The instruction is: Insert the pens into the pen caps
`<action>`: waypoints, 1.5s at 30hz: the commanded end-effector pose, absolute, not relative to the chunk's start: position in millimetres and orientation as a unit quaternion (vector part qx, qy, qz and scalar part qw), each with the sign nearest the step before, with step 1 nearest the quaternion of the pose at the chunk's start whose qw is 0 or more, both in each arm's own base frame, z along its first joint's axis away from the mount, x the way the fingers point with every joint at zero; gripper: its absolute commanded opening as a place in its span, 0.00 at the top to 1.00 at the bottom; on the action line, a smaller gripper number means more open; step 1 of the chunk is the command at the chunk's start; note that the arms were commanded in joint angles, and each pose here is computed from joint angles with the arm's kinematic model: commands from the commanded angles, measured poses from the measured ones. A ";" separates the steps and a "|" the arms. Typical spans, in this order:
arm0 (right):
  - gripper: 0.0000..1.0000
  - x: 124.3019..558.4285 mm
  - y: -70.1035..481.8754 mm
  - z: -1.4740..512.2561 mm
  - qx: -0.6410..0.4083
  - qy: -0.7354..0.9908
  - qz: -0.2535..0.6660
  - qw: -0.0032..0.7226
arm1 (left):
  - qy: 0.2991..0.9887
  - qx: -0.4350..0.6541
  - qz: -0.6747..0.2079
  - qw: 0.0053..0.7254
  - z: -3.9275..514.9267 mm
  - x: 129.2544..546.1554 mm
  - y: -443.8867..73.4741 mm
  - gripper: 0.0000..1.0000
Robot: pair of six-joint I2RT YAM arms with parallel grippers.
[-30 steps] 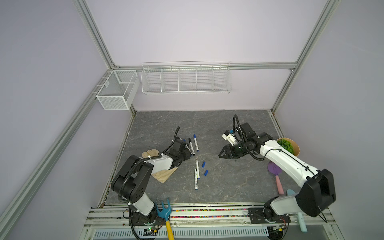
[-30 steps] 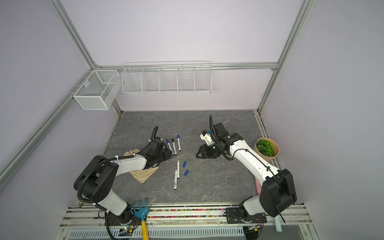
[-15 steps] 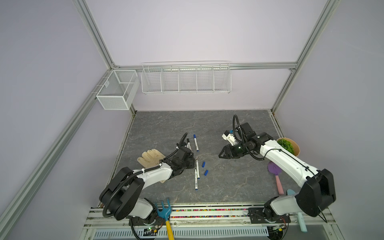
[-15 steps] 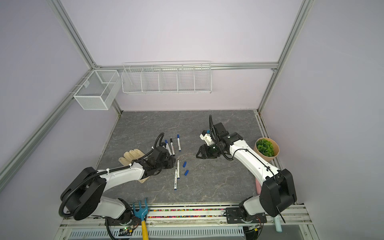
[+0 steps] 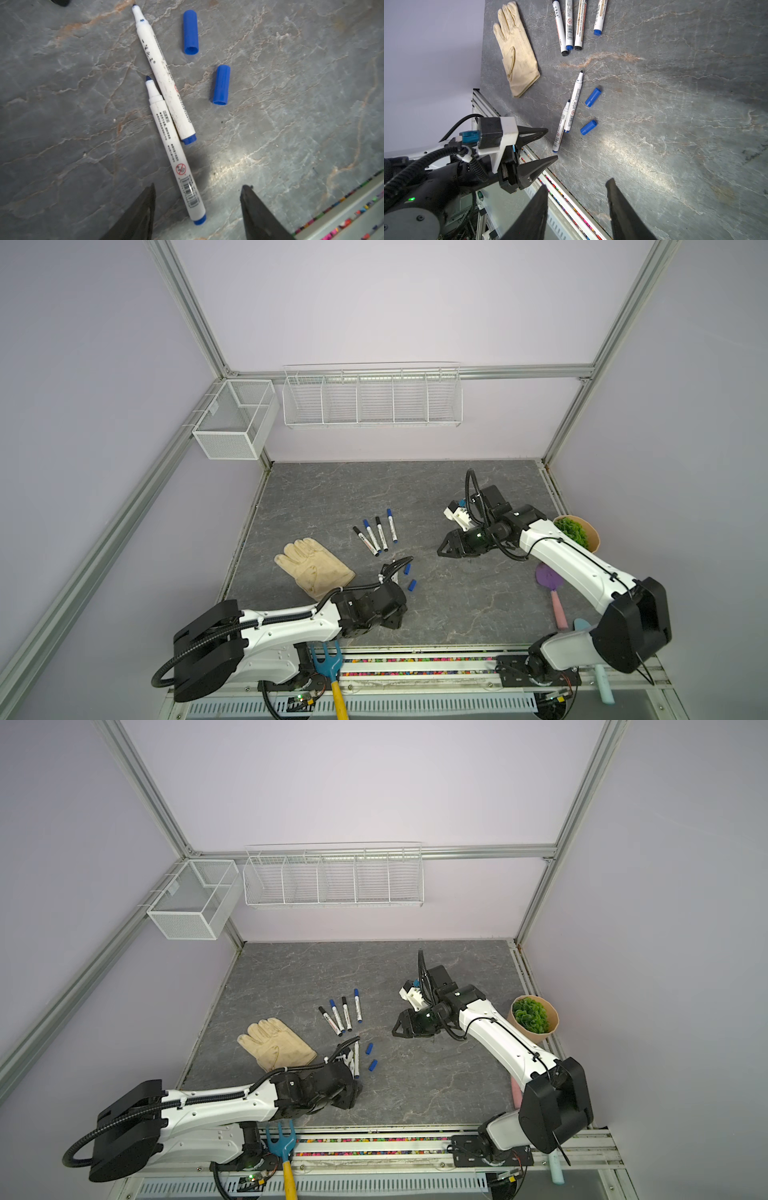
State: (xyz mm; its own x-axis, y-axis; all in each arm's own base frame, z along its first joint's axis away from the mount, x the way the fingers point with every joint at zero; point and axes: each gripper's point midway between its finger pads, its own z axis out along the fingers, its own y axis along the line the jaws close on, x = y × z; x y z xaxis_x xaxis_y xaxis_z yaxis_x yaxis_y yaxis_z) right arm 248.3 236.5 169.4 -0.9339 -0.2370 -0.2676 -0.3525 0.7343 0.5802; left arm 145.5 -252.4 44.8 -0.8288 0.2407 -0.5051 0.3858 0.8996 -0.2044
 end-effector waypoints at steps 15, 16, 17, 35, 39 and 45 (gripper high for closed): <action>0.51 245.7 234.5 164.6 -0.165 0.926 0.329 0.085 | 0.970 0.122 -0.068 0.199 22.3 139.1 -225.0 0.64; 0.51 246.0 234.4 164.8 -0.164 0.926 0.330 0.085 | 0.971 0.118 -0.069 0.198 21.2 138.3 -223.2 0.64; 0.51 245.6 234.7 164.6 -0.164 0.925 0.331 0.084 | 0.970 0.118 -0.075 0.197 20.0 136.9 -223.4 0.64; 0.52 243.8 235.0 170.5 -0.163 0.924 0.335 0.087 | 0.974 0.083 -0.036 0.209 6.9 147.2 -204.7 1.00; 0.52 242.1 241.1 179.3 -0.171 0.916 0.352 0.090 | 0.941 0.107 -0.130 0.294 57.5 164.0 -228.9 1.00; 0.52 233.7 273.0 198.2 -0.213 0.889 0.394 0.094 | 0.853 0.158 -0.278 0.413 147.1 170.9 -256.0 1.00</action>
